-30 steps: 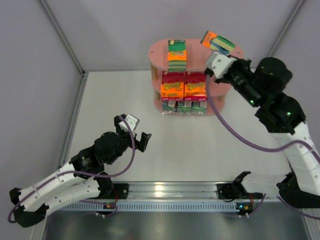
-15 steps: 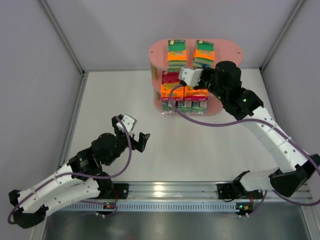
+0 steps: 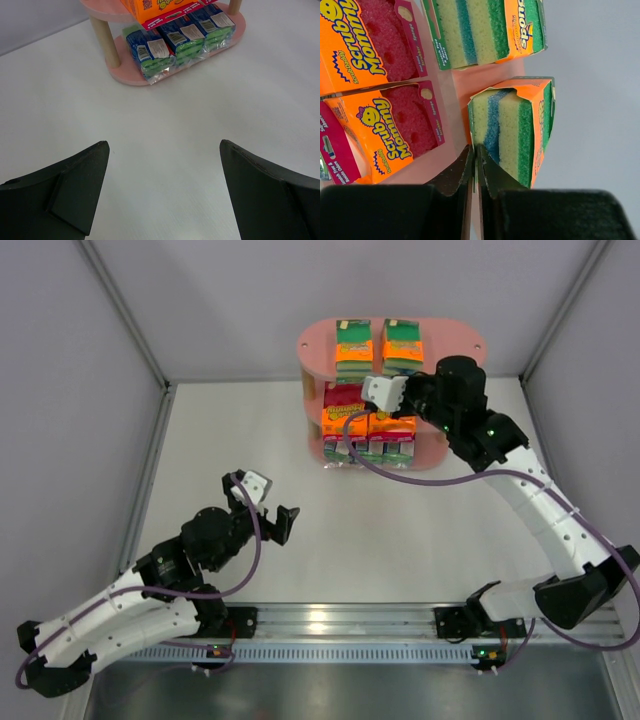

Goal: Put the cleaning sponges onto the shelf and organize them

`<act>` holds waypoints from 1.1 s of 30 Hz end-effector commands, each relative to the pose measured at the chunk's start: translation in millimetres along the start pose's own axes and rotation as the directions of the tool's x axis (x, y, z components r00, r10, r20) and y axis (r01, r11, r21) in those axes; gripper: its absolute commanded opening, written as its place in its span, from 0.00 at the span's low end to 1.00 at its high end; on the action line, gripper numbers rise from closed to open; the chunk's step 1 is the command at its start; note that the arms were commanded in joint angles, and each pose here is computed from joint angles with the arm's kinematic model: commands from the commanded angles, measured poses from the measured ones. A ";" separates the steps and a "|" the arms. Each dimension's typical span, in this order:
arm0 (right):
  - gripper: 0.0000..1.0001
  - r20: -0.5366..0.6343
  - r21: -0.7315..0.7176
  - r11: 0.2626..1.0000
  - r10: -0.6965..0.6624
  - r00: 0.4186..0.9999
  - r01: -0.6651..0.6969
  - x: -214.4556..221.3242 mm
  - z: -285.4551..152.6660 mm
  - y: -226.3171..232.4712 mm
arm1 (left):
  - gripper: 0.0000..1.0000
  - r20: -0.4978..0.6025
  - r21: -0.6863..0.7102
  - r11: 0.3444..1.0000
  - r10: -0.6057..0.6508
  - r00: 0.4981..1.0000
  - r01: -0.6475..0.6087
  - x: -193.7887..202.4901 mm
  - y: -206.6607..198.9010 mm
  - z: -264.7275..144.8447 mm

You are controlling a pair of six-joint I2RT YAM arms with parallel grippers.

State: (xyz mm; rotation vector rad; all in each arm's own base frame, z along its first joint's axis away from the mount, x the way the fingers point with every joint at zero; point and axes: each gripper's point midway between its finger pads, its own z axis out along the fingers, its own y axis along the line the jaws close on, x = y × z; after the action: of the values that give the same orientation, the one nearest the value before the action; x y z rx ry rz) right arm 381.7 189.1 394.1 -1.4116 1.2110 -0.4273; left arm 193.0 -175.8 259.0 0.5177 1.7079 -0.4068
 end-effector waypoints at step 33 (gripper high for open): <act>0.63 0.191 -0.087 0.989 0.134 0.972 -0.119 -49.3 -73.8 -22.3 | 0.98 0.033 -0.008 1.000 -0.014 0.999 0.014 -6.2 2.8 -2.8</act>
State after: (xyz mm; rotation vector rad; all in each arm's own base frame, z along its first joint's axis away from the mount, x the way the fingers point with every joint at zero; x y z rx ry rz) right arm 335.2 192.5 426.3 -1.4318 1.1916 -0.2223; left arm 192.0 -174.3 260.8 0.5125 1.7004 -0.4125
